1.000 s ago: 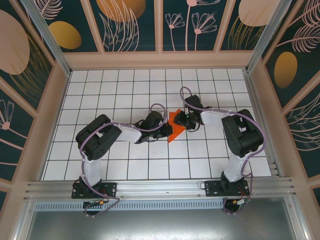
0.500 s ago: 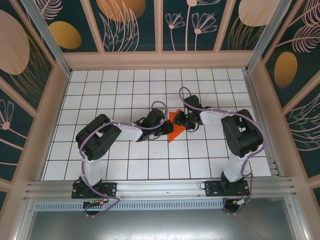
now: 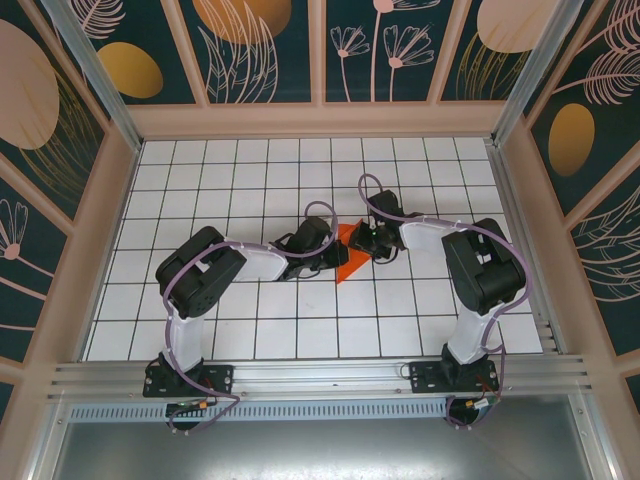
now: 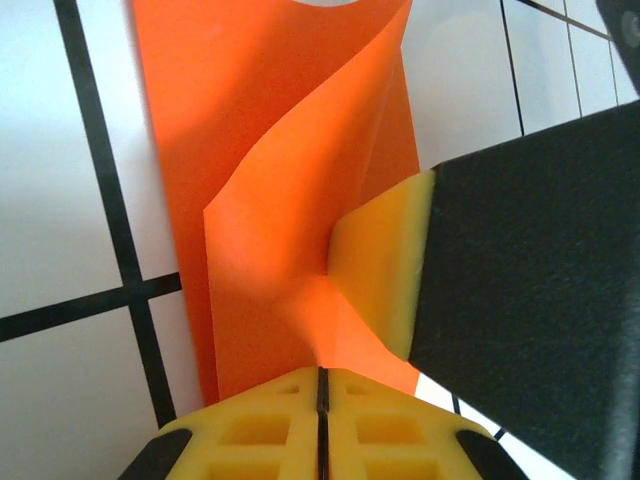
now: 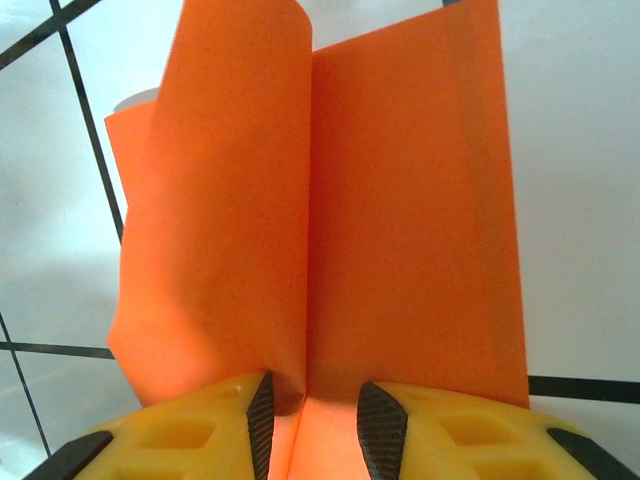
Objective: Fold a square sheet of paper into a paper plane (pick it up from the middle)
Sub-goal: Fourth fold the wing at the center of the table.
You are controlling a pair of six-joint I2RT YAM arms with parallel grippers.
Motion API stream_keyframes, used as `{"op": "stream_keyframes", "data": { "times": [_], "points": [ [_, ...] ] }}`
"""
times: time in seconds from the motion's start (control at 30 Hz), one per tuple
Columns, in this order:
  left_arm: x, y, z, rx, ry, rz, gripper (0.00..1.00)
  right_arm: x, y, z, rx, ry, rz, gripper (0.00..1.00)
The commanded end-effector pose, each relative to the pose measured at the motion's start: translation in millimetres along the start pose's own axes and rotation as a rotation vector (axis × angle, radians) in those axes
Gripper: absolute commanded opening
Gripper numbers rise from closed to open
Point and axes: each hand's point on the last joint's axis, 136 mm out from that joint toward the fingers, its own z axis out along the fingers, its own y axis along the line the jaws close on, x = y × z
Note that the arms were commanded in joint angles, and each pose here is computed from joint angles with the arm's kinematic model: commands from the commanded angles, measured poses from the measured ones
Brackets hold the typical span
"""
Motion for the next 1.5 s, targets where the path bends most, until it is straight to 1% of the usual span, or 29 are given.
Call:
{"op": "stream_keyframes", "data": {
  "times": [0.0, 0.4, 0.6, 0.67, 0.73, 0.8, 0.93, 0.97, 1.03, 1.1, 1.2, 1.27, 1.37, 1.47],
  "points": [
    [-4.1, 2.7, 2.9, -0.009, 0.000, 0.016, 0.11, 86.6, -140.3, 47.0, 0.475, 0.223, 0.053, 0.36],
    [8.2, 19.1, 6.1, -0.062, 0.038, -0.009, 0.09, 89.2, -139.1, 48.4, 0.470, 0.232, 0.050, 0.37],
    [18.9, 33.0, 8.2, -0.107, 0.076, -0.021, 0.06, 81.3, -120.0, 43.3, 0.400, 0.221, 0.056, 0.36],
    [23.0, 37.1, 8.2, -0.121, 0.090, -0.020, 0.03, 72.8, -102.4, 36.9, 0.333, 0.209, 0.057, 0.37],
    [27.0, 41.3, 8.0, -0.133, 0.105, -0.020, 0.00, 55.0, -77.0, 24.4, 0.237, 0.172, 0.052, 0.37],
    [31.3, 45.8, 8.0, -0.147, 0.120, -0.013, 0.00, 34.1, -52.9, 7.2, 0.139, 0.127, 0.048, 0.36],
    [36.2, 46.7, 8.6, -0.137, 0.138, 0.005, 0.00, -10.8, -5.0, -37.4, -0.067, -0.004, -0.024, 0.38],
    [44.7, 54.7, 6.6, -0.151, 0.157, 0.006, 0.00, -18.6, 5.7, -48.3, -0.118, -0.033, -0.049, 0.38],
    [48.5, 59.6, 6.4, -0.160, 0.170, 0.009, 0.00, -26.6, 20.8, -62.7, -0.196, -0.074, -0.102, 0.38],
    [50.5, 60.3, 5.8, -0.160, 0.176, 0.017, 0.00, -26.7, 29.4, -67.9, -0.243, -0.090, -0.147, 0.33],
    [52.6, 60.2, 4.4, -0.156, 0.185, 0.033, 0.00, -16.9, 35.9, -61.7, -0.311, -0.054, -0.187, 0.16],
    [53.1, 60.6, 3.9, -0.160, 0.192, 0.043, 0.00, -9.9, 38.4, -54.1, -0.339, -0.024, -0.202, 0.07],
    [52.8, 60.1, 3.9, -0.163, 0.195, 0.044, 0.00, -3.2, 38.3, -43.1, -0.344, -0.003, -0.214, 0.01],
    [52.7, 59.9, 4.1, -0.162, 0.194, 0.038, 0.00, 3.5, 35.4, -32.7, -0.347, 0.024, -0.216, 0.00]
  ]
}}
